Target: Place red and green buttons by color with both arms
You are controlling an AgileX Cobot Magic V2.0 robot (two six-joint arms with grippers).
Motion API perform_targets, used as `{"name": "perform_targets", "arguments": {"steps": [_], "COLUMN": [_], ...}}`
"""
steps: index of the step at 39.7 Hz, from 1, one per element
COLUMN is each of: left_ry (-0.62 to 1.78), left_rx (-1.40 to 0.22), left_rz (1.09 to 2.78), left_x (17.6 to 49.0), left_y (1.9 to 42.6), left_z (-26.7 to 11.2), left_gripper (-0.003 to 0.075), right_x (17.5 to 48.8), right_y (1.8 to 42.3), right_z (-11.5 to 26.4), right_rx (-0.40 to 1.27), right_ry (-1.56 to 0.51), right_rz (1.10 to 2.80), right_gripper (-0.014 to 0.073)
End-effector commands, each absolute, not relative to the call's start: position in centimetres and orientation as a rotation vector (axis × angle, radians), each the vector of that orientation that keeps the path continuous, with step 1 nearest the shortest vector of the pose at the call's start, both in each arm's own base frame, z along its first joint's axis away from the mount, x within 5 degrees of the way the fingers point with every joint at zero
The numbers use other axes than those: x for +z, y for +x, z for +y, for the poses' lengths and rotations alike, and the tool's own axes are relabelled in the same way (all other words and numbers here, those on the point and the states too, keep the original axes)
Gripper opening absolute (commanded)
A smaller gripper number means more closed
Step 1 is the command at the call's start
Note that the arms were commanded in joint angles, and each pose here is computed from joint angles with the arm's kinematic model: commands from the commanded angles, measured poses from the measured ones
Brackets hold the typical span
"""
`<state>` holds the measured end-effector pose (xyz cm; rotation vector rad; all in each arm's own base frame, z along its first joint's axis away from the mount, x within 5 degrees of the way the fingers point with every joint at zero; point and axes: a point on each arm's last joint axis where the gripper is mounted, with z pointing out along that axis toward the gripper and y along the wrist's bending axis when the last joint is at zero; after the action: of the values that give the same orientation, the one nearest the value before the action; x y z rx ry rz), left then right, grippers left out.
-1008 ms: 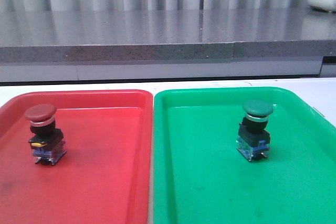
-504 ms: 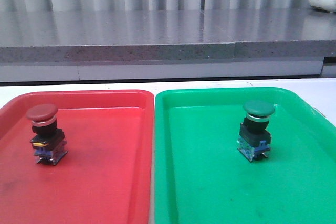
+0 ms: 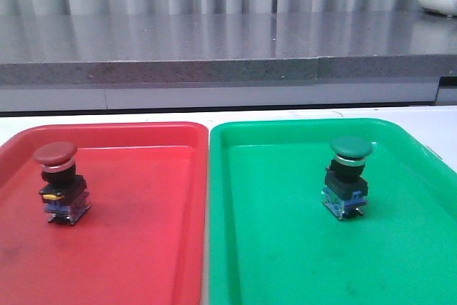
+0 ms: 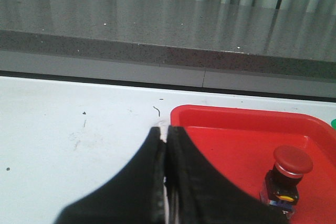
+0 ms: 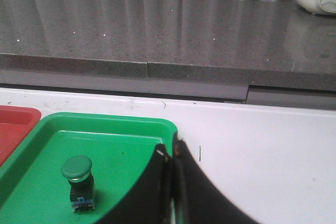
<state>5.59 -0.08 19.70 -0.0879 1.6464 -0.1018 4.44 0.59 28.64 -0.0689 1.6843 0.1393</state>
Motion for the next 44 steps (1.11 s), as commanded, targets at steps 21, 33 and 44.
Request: {"name": "perform_targets", "arguments": {"steps": [21,33,44], "left_ry": [-0.095,-0.095,-0.095], "left_rx": [-0.109,-0.109,-0.109], "left_rz": [1.560,1.560,1.560], "left_x": [19.8,19.8,19.8], "left_y": [5.6,5.6,5.6], "left_z": [-0.1,-0.1,-0.1], "left_gripper": [-0.0020,-0.0020,-0.0020], "right_x": [30.1,26.8,20.3], "right_y": [4.5,5.0,5.4], "right_z": [0.5,0.4,0.1], "right_rx": [0.127,0.067,0.029], "right_ry": [-0.072,-0.051,-0.016], "right_rz": [1.591,1.523,1.585], "right_gripper": [-0.0069,-0.0069,-0.0069]}}
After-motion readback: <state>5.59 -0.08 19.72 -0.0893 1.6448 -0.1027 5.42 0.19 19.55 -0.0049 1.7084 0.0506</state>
